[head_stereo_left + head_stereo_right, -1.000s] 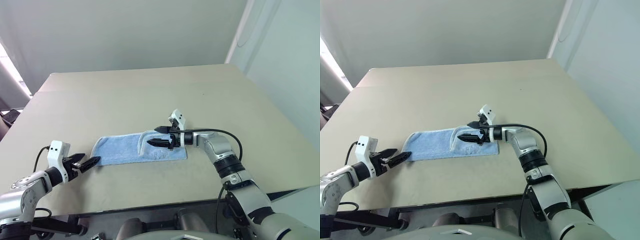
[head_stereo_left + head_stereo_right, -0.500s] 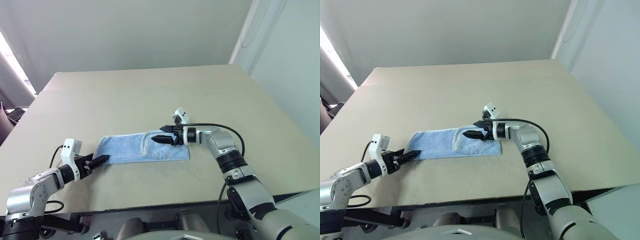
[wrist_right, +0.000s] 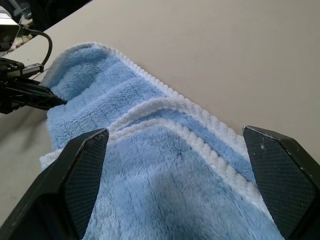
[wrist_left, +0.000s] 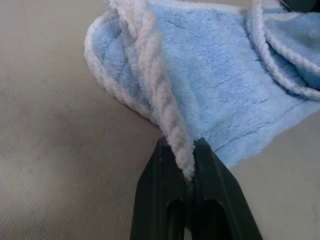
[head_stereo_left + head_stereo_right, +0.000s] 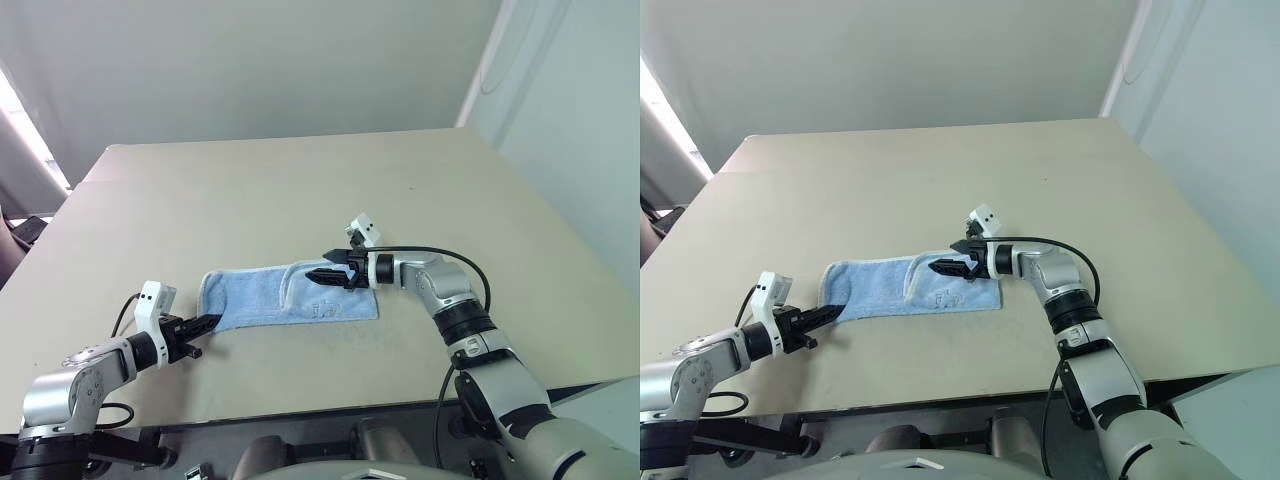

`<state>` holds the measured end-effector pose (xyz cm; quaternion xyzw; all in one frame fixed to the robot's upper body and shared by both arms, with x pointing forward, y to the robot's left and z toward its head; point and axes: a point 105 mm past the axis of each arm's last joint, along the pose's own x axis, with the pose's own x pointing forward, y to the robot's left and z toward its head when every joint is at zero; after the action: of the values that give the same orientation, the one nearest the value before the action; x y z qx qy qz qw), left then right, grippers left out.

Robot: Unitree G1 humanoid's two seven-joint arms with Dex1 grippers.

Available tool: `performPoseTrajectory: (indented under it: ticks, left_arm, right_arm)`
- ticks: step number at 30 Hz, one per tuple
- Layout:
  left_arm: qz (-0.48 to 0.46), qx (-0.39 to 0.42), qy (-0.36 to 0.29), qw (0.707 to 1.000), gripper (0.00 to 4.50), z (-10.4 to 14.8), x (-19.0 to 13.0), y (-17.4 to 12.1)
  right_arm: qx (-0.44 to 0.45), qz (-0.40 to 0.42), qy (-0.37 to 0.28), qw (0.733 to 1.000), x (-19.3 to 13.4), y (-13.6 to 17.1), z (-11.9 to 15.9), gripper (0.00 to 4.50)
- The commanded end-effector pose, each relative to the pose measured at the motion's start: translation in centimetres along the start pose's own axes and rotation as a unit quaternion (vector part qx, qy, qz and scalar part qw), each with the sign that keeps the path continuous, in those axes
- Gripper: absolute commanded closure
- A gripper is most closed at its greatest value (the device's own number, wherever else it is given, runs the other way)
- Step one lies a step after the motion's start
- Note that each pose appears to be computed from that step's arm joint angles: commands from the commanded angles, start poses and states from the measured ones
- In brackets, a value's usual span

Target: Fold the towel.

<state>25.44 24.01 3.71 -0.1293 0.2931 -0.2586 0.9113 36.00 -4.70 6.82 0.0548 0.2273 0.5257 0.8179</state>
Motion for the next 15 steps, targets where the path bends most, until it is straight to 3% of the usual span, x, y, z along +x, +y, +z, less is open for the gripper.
performPoseTrajectory:
  ticks: [1,10,15]
  left_arm:
    - [0.051,0.03,-0.001,0.998,4.48,1.4,-1.9,1.8]
    - [0.125,0.034,-0.038,0.991,4.48,4.9,-9.1,5.6]
    - [0.108,0.055,-0.046,0.992,4.48,7.0,-11.6,4.5]
  right_arm:
    - [-0.029,0.016,-0.034,0.999,-1.0,0.6,2.2,0.0]
    - [-0.052,0.039,-0.03,0.997,-3.6,1.4,2.3,0.0]
    - [-0.052,0.025,-0.016,0.998,-4.5,0.9,1.6,0.0]
